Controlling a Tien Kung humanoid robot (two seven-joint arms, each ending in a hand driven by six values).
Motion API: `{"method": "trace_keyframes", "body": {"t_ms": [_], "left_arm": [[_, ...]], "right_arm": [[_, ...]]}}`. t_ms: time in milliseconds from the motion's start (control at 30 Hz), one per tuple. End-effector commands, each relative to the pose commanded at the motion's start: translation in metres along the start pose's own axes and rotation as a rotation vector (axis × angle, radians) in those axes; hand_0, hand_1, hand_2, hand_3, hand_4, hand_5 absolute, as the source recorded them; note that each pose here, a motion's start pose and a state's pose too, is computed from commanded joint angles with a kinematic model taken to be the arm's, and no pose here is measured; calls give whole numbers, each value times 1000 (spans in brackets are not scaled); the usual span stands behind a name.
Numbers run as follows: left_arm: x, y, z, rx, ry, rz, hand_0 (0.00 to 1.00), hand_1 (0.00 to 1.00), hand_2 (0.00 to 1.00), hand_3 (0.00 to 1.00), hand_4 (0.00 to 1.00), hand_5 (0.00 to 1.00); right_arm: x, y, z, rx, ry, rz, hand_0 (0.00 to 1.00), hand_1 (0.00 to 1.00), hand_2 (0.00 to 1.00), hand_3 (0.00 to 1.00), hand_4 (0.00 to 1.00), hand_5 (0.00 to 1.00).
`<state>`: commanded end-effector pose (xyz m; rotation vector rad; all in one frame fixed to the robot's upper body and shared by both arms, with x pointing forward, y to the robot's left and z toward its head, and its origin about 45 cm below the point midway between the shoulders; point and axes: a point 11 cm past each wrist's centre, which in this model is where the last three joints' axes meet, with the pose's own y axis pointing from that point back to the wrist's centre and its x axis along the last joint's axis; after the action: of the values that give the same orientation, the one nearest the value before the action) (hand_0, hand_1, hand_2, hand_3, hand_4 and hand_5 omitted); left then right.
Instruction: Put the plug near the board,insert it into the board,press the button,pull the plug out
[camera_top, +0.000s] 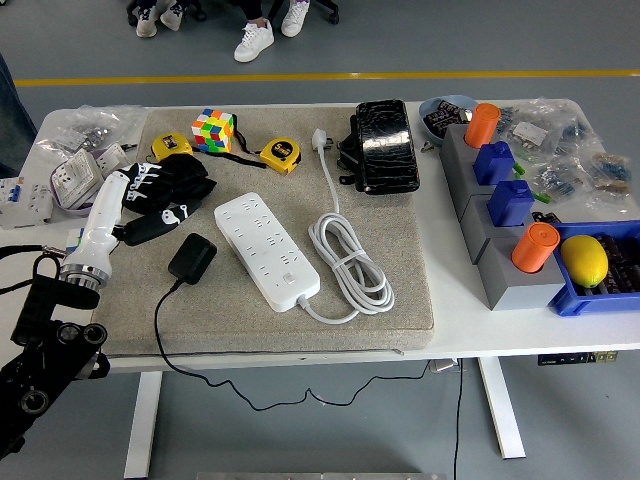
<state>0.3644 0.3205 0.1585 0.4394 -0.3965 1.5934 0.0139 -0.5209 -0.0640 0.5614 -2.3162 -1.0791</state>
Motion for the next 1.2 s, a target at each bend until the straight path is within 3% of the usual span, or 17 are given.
{"method": "trace_keyframes", "body": {"t_ms": [233, 367, 1200], "left_arm": [[15, -1, -29, 157, 250, 69, 389, 462, 512, 535, 850, 334], [18, 0, -36, 194, 292, 85, 389, 460, 513, 535, 846, 338], [22, -1, -30, 179, 294, 86, 386, 454, 512, 535, 836, 343]], "right_arm": [[0, 0, 0, 0, -4, 3, 550, 591, 534, 508, 832, 347], [0, 0, -1, 1, -7, 3, 549, 591, 535, 508, 832, 348], [-2, -1, -3, 2, -11, 3, 549, 592, 535, 507, 832, 352]]}}
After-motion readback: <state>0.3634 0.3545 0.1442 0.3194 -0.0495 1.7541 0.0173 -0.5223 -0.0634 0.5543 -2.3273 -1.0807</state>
